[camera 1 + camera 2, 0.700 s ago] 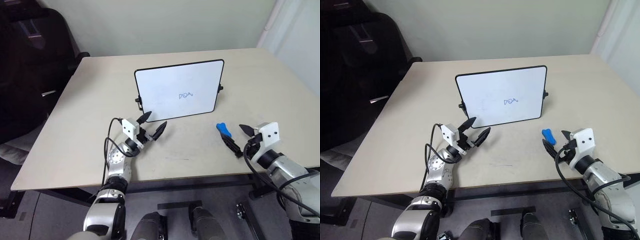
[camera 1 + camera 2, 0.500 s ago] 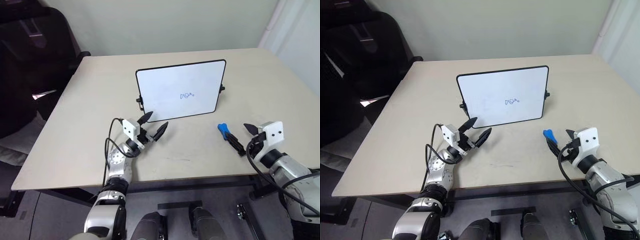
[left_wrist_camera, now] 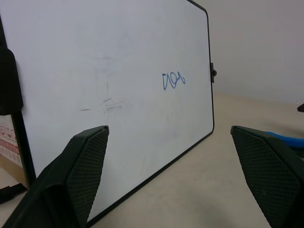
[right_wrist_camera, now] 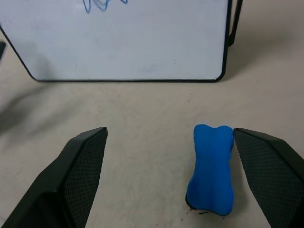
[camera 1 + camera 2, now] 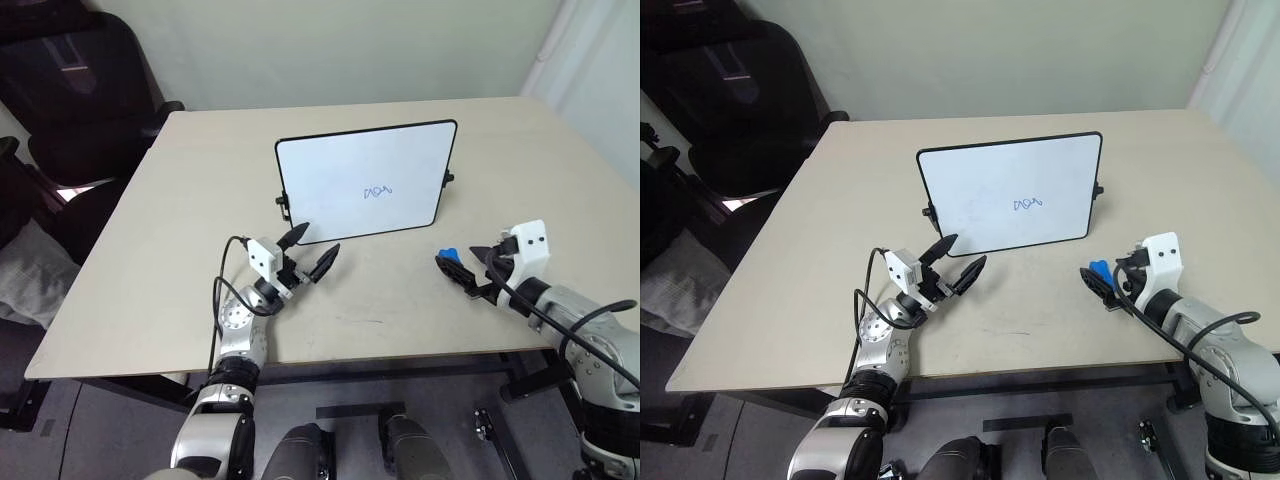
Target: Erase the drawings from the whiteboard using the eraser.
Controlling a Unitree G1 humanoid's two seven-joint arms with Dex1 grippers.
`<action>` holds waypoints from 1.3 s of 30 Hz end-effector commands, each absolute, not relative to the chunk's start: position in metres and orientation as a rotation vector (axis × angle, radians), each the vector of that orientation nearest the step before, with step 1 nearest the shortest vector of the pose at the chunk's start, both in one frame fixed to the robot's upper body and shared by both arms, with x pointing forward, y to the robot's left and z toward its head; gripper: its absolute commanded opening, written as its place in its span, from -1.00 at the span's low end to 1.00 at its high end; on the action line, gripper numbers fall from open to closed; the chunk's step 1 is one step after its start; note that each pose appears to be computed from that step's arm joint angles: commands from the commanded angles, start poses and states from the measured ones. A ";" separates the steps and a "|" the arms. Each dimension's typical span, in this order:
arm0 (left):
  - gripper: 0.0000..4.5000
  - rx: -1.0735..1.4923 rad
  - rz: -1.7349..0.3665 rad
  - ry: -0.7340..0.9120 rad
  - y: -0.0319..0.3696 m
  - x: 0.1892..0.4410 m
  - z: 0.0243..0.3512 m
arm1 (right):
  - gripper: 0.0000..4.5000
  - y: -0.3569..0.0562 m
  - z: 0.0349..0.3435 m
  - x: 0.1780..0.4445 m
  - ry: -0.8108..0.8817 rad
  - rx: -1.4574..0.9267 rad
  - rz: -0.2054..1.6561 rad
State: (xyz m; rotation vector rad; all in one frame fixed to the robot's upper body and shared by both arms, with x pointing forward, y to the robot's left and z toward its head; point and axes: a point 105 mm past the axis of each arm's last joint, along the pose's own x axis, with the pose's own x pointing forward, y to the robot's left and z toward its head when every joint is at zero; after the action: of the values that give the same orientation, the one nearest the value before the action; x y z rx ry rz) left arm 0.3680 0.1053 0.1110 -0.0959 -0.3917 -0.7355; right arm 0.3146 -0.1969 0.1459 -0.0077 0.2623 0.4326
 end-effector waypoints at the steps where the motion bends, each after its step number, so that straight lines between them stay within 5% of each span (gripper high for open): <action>1: 1.00 -0.105 -0.710 -0.380 0.108 0.365 0.103 | 0.99 -0.199 0.141 0.318 0.321 -0.054 0.421; 16: 1.00 -0.106 -0.704 -0.385 0.112 0.361 0.103 | 0.99 -0.209 0.120 0.335 0.394 -0.086 0.344; 19: 1.00 -0.107 -0.704 -0.386 0.114 0.362 0.104 | 0.73 -0.207 0.119 0.335 0.392 -0.084 0.349; 29: 1.00 -0.104 -0.705 -0.377 0.112 0.364 0.103 | -0.70 -0.206 0.124 0.325 0.368 -0.097 0.367; 39: 1.00 -0.095 -0.708 -0.369 0.114 0.368 0.104 | -0.82 -0.167 0.178 0.324 0.147 -0.078 0.512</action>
State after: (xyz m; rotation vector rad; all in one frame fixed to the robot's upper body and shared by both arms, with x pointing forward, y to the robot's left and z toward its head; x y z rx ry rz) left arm 0.3687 0.1126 0.1094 -0.0822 -0.3810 -0.7164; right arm 0.3257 -0.1825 0.1458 -0.0624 0.2729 0.4531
